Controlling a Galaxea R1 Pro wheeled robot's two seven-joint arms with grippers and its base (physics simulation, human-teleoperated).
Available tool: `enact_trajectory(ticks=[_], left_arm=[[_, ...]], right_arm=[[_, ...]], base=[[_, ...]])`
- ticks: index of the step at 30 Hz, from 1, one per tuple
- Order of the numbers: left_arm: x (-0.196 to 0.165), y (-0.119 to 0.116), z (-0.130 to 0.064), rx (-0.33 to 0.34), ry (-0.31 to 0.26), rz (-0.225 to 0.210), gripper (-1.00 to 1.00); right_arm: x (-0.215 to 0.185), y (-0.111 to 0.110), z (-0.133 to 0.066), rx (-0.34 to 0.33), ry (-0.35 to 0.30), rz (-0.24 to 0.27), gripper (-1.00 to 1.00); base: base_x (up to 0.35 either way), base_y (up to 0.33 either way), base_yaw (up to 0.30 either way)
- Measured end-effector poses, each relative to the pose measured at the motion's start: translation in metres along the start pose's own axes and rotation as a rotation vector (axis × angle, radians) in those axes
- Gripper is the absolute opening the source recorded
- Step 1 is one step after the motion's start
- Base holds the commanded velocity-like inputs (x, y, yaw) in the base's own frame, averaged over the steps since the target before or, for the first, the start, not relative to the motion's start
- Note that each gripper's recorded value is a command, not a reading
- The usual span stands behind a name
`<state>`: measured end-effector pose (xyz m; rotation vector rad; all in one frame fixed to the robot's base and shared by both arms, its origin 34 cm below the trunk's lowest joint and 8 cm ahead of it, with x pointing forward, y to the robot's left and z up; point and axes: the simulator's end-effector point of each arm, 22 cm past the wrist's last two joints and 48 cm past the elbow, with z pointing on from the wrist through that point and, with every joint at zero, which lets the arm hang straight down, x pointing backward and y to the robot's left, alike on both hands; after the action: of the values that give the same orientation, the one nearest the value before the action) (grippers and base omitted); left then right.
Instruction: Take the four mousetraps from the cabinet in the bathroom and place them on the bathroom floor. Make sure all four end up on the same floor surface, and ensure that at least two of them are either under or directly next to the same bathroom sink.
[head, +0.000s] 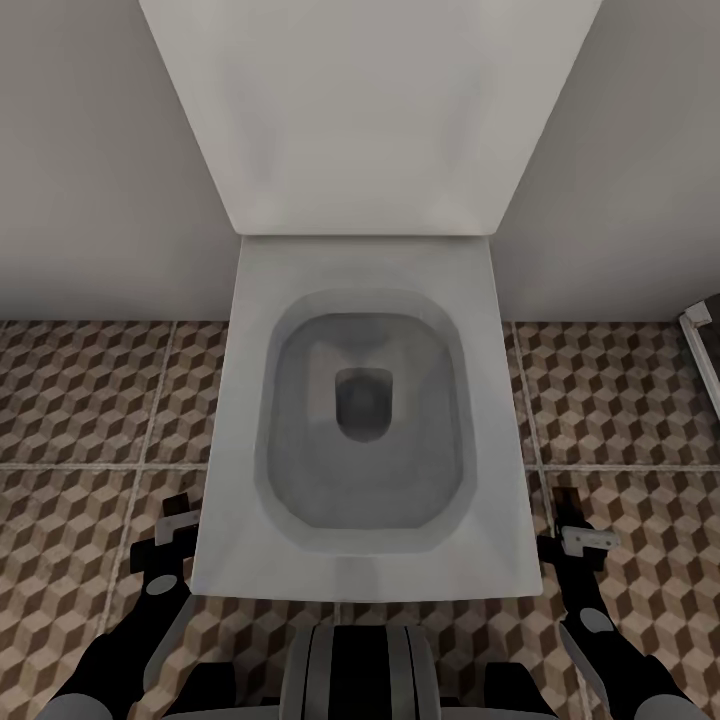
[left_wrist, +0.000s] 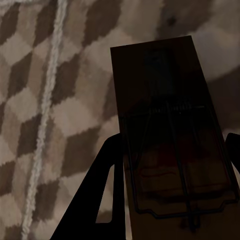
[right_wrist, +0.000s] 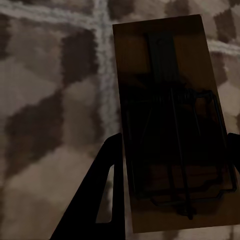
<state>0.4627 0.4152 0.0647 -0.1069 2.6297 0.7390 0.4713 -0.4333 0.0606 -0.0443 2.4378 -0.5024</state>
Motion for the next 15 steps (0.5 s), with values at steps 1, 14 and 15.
enact_trajectory(ticks=[1,14,15], left_arm=[[0.0,0.0,0.0,0.0,0.0,0.0,-1.0],[0.0,0.002,0.0,-0.008,-0.001,-0.001,-1.0],[0.0,0.003,0.0,-0.013,-0.001,-0.002,-1.0]], right_arm=[[0.0,0.0,0.0,-0.002,0.0,0.0,-1.0],[0.03,-0.003,-0.008,-0.004,0.066,-0.025,-1.0],[0.032,-0.003,-0.009,-0.004,0.07,-0.027,-1.0]], base=[[0.0,0.0,0.0],[0.0,0.0,0.0],[0.0,0.0,0.0]])
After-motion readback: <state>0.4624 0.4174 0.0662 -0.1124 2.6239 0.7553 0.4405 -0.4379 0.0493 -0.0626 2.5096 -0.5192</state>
